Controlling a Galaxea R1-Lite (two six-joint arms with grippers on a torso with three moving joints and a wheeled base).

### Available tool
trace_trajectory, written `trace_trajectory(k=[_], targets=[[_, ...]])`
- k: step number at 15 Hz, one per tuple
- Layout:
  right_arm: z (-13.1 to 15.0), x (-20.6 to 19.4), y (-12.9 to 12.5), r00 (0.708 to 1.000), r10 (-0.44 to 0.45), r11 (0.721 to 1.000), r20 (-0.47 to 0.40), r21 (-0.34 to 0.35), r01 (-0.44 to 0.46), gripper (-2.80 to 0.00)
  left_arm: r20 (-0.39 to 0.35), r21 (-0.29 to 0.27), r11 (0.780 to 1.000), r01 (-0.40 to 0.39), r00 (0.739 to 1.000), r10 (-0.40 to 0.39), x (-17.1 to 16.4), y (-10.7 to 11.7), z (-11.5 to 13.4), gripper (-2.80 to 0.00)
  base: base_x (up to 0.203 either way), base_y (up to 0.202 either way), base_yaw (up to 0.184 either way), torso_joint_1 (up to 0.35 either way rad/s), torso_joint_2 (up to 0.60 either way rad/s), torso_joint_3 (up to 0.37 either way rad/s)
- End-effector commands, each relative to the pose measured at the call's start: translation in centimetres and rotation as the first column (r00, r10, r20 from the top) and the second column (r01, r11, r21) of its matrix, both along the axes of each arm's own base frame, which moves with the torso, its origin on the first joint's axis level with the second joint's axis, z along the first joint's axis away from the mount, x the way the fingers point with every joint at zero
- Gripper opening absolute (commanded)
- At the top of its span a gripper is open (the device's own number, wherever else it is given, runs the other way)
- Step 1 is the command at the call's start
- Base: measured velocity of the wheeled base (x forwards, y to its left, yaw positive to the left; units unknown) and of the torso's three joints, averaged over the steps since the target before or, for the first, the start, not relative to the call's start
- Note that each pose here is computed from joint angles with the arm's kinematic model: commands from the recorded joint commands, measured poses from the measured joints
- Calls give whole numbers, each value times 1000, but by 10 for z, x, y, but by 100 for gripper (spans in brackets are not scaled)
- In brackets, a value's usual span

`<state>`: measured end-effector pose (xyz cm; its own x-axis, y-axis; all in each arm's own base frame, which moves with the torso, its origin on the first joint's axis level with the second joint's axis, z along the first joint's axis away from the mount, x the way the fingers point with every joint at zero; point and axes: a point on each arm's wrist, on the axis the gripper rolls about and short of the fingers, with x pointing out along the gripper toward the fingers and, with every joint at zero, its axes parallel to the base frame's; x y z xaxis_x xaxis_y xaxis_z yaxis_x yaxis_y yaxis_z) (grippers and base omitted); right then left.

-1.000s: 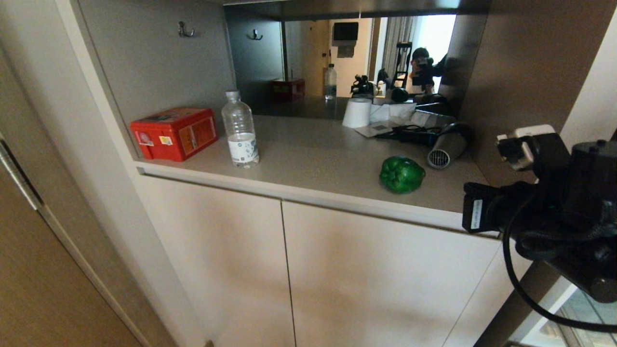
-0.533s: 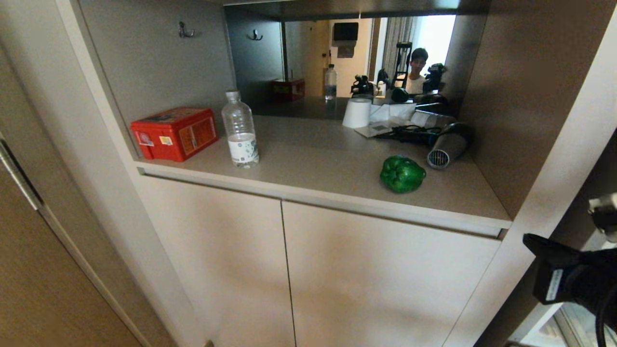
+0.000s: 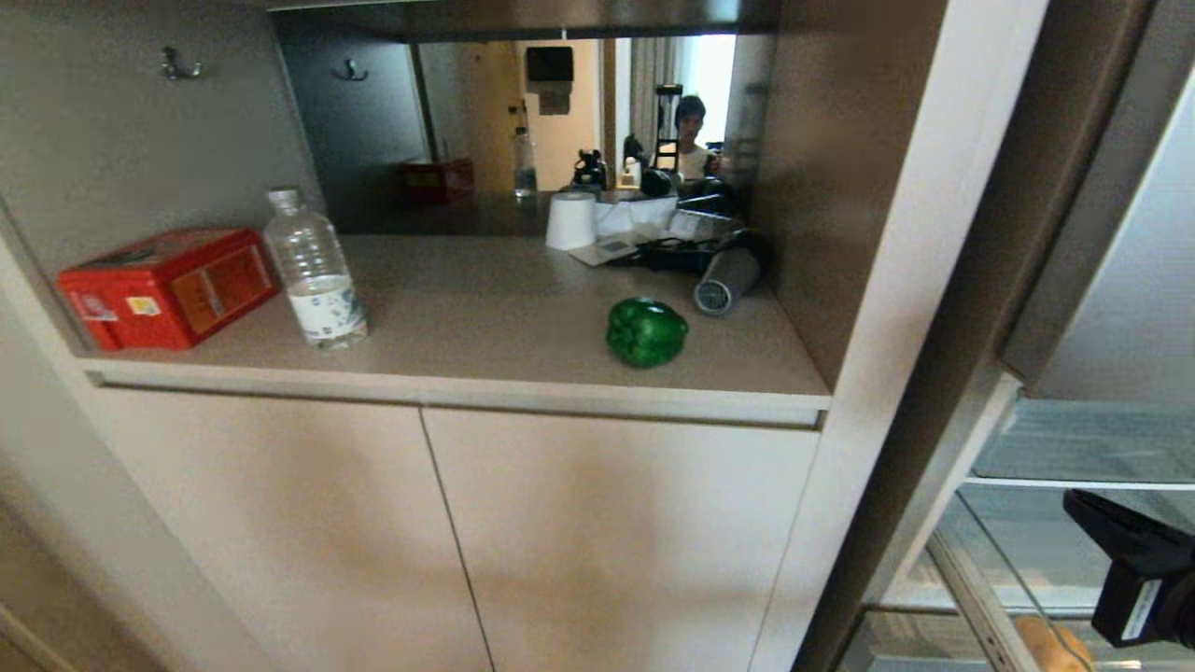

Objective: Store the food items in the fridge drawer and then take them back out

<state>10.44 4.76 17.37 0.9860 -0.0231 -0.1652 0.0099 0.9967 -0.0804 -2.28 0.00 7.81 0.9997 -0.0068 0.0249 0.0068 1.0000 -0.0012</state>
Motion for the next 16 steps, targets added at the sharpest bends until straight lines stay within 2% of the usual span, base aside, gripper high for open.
trace_trajectory(k=[1, 6, 10, 13, 16], targets=[[1, -9, -5, 1000, -3, 1000, 22, 12, 2, -280, -8, 0, 1000, -1, 1000, 1, 1, 0, -3, -280, 2, 6, -173, 5, 4, 4], [0, -24, -14, 1000, 6, 1000, 1, -1, -6, -280, -8, 0, 1000, -1, 1000, 1, 1, 0, -3, -280, 0, 10, -173, 2, 2, 3], [10, -15, -5, 991, 134, 991, -12, 14, -134, -280, -8, 0, 1000, -1, 1000, 1, 1, 0, -3, -280, -1, 8, -146, 1, 0, 2], [9, 16, 13, 978, 145, 989, -150, -10, -148, -280, -8, 0, 1000, -1, 1000, 1, 1, 0, -3, -280, 0, 0, 0, 0, 0, 0], [-1, 61, 31, 939, 121, 992, -322, -5, -129, -280, -8, 0, 1000, -1, 1000, 1, 1, 0, -3, -280, 0, 0, 0, 0, 0, 0]])
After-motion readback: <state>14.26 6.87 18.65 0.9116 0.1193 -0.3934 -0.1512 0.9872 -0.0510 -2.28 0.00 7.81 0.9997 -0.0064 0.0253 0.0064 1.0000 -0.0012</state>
